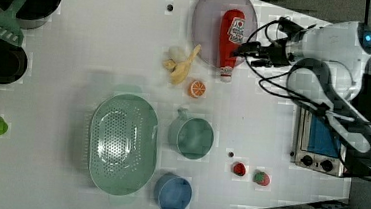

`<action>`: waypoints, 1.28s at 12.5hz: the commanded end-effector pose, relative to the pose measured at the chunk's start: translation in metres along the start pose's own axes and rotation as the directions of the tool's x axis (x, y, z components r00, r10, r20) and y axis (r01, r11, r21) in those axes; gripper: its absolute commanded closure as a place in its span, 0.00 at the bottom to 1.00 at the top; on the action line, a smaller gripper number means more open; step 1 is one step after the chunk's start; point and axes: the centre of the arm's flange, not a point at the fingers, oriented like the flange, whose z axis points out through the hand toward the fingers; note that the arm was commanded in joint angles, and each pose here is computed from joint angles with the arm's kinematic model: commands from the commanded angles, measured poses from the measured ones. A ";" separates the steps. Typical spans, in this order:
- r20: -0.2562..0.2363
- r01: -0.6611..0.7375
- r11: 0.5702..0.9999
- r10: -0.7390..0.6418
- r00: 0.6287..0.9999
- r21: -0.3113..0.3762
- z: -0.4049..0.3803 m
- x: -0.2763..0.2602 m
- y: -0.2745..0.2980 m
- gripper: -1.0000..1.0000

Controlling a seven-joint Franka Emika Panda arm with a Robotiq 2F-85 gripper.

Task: Pick ketchup from plate and place it on table.

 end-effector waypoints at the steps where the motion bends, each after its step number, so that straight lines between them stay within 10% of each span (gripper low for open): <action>1: -0.099 0.112 0.994 -0.112 0.989 0.001 -0.008 0.018 -0.018 0.00; 9: -0.178 0.154 0.988 -0.152 0.972 -0.006 0.040 0.032 -0.022 0.00; 13: -0.191 0.154 0.988 -0.152 0.970 -0.006 0.037 0.035 -0.023 0.39; 16: -0.217 0.154 0.988 -0.150 0.965 -0.002 0.023 0.041 -0.025 0.40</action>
